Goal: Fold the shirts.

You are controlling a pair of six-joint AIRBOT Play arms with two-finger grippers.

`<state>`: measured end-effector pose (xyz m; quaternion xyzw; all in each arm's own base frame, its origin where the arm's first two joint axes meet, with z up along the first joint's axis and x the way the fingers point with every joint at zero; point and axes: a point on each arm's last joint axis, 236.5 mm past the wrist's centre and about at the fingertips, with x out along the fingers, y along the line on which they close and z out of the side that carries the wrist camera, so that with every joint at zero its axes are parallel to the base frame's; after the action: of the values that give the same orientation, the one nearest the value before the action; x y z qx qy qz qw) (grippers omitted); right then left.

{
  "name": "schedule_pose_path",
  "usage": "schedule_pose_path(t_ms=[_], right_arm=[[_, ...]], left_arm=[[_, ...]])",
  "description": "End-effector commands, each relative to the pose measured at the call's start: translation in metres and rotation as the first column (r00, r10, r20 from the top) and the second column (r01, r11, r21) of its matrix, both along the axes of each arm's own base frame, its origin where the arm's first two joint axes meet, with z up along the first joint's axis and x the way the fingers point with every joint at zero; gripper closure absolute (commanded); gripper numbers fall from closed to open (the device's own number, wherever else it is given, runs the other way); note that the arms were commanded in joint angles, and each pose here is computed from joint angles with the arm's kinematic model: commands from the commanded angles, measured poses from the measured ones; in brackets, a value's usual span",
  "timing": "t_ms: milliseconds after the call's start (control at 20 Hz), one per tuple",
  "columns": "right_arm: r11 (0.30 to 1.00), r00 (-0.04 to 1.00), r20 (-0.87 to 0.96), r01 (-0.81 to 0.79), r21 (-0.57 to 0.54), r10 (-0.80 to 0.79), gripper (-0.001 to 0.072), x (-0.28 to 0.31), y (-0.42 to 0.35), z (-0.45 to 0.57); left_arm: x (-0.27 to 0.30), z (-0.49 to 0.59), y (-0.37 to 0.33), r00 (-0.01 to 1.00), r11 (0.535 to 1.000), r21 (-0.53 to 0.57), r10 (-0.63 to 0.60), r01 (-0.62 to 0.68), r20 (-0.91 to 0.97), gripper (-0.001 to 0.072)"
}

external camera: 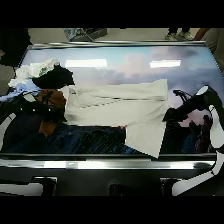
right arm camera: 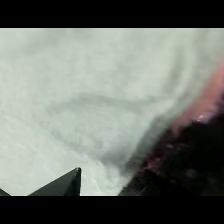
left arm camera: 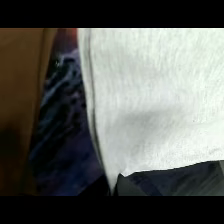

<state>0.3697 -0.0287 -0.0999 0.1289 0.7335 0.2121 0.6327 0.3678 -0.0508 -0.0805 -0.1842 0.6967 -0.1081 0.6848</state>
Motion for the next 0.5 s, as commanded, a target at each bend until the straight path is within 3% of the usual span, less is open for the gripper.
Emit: schedule_pose_path(t_ms=[0,50,100,200,300,450], right_arm=[[0.998,0.997,-0.061,-0.057,-0.008,0.056,0.0231,-0.013,0.019,-0.012],[0.997,0.995,-0.071,-0.075,-0.011,0.074,0.0415,-0.015,0.022,-0.012],[0.997,0.994,-0.078,-0.073,-0.020,0.071,0.0665,-0.017,0.022,-0.009],[0.995,0.997,-0.001,-0.082,-0.047,0.082,0.0662,-0.005,0.019,0.011],[0.987,0.972,0.192,-0.113,-0.115,0.134,0.0664,0.025,0.009,0.057],[0.941,0.776,0.588,-0.021,-0.337,0.228,0.0664,0.083,-0.020,0.207]], left_arm=[[0.000,0.003,-0.002,1.000,1.000,-0.005,-0.005,0.005,0.008,0.0678],[0.000,0.003,-0.002,1.000,1.000,-0.006,-0.005,0.005,0.008,0.0678],[0.000,0.004,-0.002,1.000,1.000,-0.007,-0.006,0.006,0.005,0.0678],[0.004,0.017,-0.001,1.000,1.000,-0.011,-0.022,0.022,0.017,0.0679],[0.032,0.061,0.004,0.989,1.000,0.007,-0.025,0.025,0.145,0.0680],[0.084,0.217,0.011,0.841,0.998,0.060,-0.017,-0.018,0.541,0.0680]])
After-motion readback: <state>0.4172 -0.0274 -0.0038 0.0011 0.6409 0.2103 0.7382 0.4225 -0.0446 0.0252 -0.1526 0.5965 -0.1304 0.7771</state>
